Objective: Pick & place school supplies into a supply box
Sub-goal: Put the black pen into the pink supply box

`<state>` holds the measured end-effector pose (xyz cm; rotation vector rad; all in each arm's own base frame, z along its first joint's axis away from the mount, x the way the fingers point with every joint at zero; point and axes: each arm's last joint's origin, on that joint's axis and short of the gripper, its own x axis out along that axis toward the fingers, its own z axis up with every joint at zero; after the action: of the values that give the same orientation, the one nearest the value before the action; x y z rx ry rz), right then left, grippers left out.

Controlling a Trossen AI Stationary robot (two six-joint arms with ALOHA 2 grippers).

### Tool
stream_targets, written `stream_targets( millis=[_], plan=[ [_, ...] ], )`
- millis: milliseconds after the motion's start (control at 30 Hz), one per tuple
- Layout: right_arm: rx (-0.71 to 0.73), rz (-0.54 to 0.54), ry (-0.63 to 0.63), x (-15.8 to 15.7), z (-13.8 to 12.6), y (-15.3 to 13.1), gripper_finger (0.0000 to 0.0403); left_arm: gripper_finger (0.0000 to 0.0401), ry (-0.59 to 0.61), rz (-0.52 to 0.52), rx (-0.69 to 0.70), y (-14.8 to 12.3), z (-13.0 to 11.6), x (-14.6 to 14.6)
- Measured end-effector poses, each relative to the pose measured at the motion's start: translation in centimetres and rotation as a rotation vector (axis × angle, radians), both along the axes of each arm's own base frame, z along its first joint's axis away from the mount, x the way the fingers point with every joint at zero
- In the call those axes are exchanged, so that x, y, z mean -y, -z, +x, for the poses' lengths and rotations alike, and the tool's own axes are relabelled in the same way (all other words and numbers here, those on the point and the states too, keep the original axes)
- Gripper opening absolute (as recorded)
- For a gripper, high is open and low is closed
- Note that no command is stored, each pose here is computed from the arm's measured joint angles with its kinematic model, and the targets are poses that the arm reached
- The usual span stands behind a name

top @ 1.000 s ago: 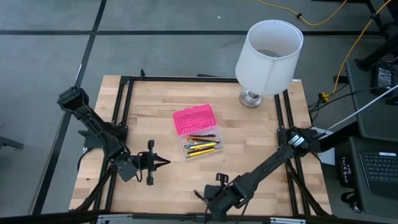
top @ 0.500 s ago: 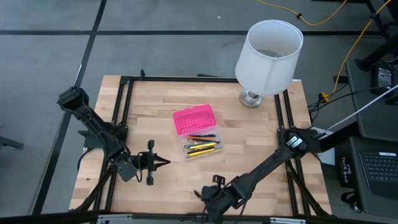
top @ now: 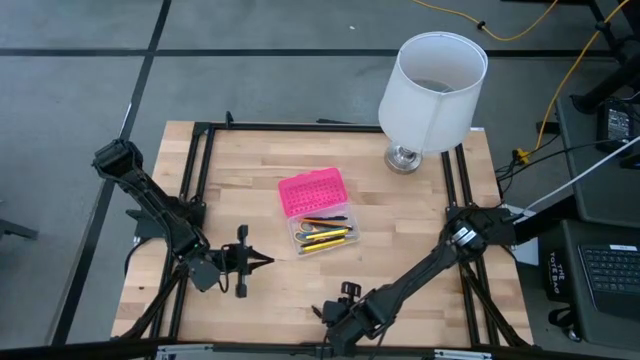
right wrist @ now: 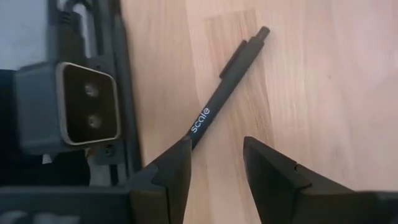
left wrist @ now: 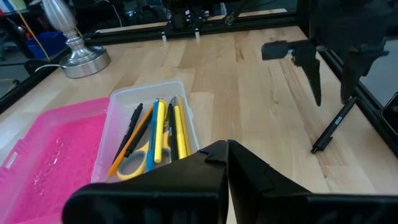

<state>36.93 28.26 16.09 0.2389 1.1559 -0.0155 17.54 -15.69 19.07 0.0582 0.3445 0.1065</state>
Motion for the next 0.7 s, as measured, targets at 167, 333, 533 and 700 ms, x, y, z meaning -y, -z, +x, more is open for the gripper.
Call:
stream_targets(
  millis=[167,333,533,700],
  plan=[
    [-0.009,-0.008,-0.002,-0.03,0.04,0.50,0.0149,0.0006,0.000,0.000,0.000,0.00,0.00,0.00],
    [-0.007,-0.005,0.002,-0.05,0.06,0.50,0.0149,0.0002,0.000,0.003,-0.003,0.03,-0.01,-0.01],
    [0.035,0.025,0.002,-0.41,0.36,0.29,0.0149,0.0003,0.000,0.003,-0.003,0.03,-0.01,-0.01],
    [0.049,0.011,0.013,-0.37,0.40,0.27,0.0149,0.0005,0.000,0.003,-0.003,0.03,-0.01,-0.01]
  ],
)
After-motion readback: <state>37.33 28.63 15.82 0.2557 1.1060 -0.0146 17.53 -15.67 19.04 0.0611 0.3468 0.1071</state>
